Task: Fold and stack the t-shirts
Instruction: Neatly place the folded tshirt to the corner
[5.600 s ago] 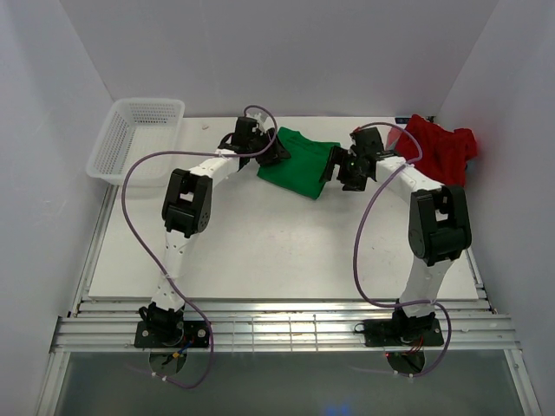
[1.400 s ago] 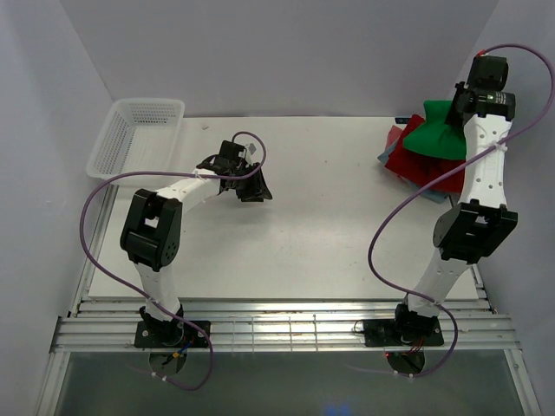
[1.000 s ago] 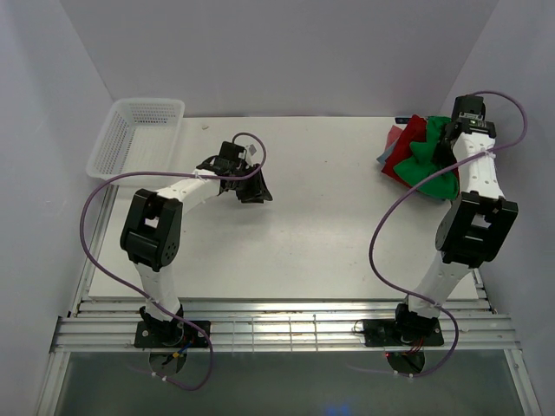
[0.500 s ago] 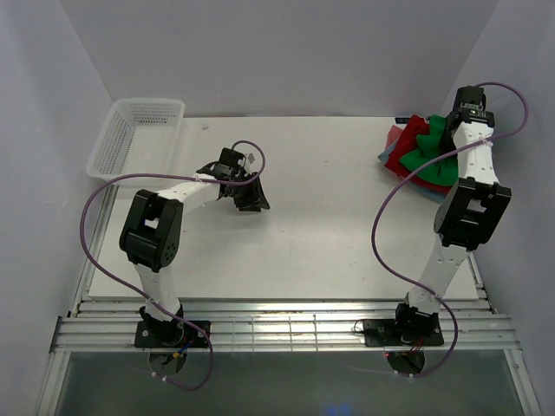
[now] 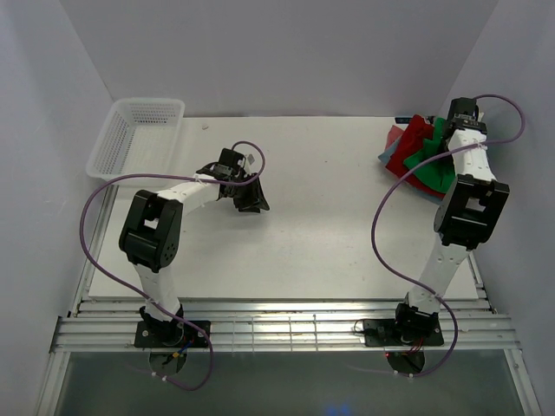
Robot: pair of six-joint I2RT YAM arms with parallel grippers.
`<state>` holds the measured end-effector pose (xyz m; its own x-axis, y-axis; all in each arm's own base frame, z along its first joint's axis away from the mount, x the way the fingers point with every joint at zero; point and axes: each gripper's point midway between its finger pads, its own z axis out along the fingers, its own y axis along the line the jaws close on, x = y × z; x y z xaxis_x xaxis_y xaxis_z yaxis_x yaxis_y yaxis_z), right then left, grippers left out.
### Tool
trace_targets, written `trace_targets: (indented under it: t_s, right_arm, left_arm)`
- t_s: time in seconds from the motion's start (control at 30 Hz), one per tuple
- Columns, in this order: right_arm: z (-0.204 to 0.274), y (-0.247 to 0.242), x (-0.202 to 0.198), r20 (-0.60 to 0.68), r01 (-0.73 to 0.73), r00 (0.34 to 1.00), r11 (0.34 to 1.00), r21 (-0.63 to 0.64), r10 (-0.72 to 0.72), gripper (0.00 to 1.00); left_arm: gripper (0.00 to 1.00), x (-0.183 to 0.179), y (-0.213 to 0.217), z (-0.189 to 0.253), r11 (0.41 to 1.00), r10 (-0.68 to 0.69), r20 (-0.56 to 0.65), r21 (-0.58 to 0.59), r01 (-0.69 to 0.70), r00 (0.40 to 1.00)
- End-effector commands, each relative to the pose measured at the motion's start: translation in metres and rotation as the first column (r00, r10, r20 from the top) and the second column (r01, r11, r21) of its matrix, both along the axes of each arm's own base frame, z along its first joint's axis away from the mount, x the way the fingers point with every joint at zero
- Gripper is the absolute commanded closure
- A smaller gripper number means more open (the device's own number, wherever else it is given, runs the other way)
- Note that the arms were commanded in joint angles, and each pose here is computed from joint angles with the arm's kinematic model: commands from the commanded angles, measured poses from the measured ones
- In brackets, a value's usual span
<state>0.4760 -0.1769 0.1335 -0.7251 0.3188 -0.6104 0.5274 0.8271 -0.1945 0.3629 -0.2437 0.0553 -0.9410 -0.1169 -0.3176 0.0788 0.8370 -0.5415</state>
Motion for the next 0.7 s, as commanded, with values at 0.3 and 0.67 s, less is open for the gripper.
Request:
trace_targets:
  t_s: [0.3, 0.67]
  right_arm:
    - [0.095, 0.026, -0.009, 0.332, -0.103, 0.938, 0.995, -0.004, 0.099, 0.1]
    - [0.152, 0.098, -0.069, 0.378, -0.29, 0.892, 0.955, 0.058, 0.248, 0.06]
  left_arm:
    - [0.45, 0.02, -0.005, 0.039, 1.0, -0.002, 0.103, -0.027, 0.004, 0.995]
    - [0.46, 0.032, -0.01, 0.047, 0.999, -0.004, 0.135, -0.037, 0.009, 0.991]
